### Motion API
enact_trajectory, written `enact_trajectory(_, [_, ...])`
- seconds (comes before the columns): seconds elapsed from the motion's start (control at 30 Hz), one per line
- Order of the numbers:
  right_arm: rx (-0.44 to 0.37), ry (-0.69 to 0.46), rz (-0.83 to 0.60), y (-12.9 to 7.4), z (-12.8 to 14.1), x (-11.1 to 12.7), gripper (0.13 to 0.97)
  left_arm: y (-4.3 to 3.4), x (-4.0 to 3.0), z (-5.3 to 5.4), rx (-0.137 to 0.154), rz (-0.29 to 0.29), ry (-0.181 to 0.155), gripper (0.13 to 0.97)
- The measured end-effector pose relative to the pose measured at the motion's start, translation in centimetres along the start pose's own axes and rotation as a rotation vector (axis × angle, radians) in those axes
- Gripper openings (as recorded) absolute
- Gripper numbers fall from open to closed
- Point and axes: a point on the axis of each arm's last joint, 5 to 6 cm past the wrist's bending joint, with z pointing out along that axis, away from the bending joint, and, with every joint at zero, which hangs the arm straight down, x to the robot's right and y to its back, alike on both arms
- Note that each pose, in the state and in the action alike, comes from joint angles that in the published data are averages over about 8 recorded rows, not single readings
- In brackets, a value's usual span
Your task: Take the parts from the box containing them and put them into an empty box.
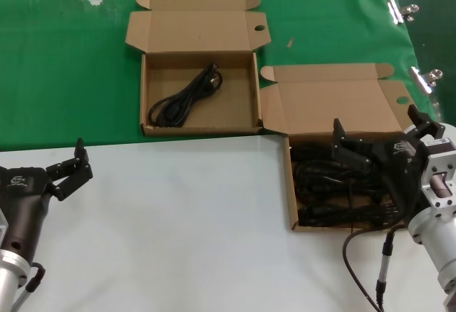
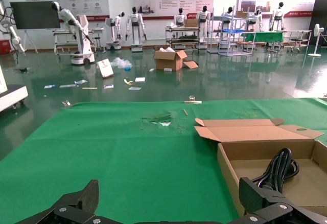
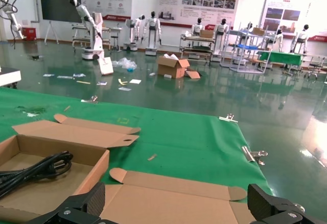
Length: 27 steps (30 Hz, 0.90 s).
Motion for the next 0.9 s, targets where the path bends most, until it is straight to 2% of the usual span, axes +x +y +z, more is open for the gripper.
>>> enact_trajectory(0.9, [0.0,0.0,0.0,0.0,0.0,0.0,0.966,0.0,0.0,0.0,0.0,0.0,0.0,0.966])
